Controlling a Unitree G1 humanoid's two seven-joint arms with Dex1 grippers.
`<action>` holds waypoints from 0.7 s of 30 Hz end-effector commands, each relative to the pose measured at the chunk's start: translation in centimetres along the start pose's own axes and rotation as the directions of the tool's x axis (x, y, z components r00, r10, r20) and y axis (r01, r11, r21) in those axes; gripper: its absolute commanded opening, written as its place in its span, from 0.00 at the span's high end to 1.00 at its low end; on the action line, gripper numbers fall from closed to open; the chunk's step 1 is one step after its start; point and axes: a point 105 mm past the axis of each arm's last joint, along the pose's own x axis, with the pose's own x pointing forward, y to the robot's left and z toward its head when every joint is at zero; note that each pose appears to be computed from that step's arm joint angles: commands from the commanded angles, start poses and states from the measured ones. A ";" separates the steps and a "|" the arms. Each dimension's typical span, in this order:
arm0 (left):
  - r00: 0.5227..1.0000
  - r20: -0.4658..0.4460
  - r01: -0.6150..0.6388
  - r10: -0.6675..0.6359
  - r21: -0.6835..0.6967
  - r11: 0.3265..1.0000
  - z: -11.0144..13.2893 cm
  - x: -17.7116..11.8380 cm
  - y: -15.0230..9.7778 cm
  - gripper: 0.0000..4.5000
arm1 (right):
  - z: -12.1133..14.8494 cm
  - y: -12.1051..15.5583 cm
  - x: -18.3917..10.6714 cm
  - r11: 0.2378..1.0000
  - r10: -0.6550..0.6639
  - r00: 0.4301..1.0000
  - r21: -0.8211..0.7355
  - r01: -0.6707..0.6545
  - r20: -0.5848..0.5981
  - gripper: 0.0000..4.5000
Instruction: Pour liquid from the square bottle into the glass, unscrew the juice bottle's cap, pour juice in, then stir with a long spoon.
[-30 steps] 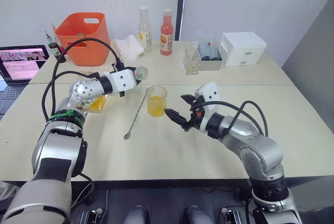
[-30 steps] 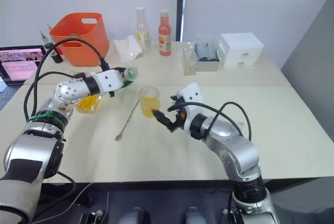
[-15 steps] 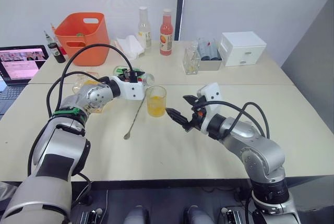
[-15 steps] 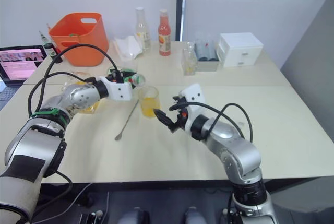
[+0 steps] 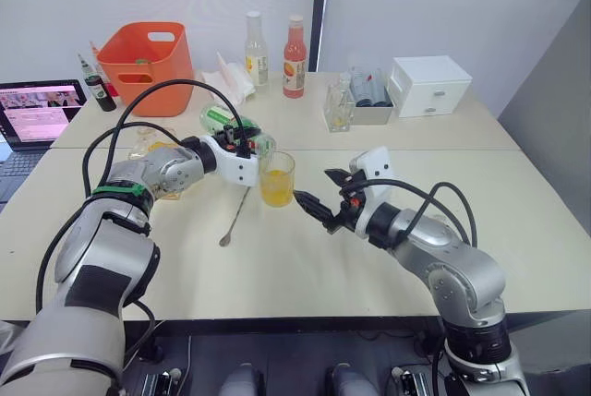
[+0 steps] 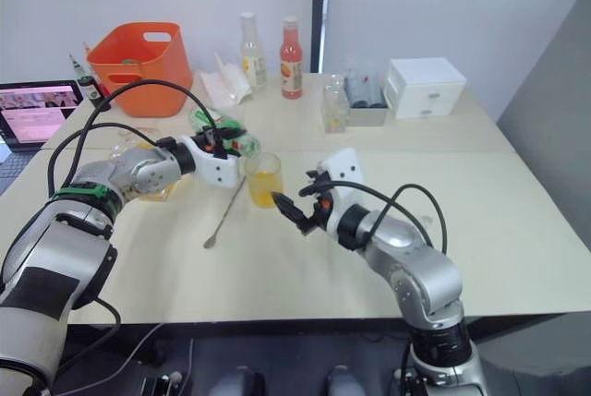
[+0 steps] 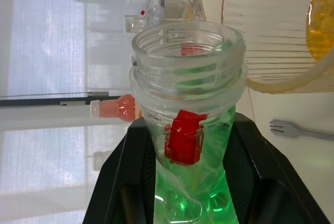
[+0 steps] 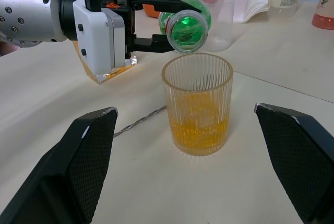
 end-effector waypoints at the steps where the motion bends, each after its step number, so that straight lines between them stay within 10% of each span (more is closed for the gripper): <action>1: 0.993 0.022 -0.115 0.114 0.069 0.991 0.2 0.0 3.6 0.69 | 1.2 0.6 -0.3 1.000 0.015 0.999 -0.007 -0.015 0.052 0.01; 21: 0.996 0.025 -0.085 0.085 0.005 0.996 0.5 0.5 3.0 0.69 | 1.1 0.5 -0.4 1.000 0.007 0.999 -0.001 -0.007 0.047 0.01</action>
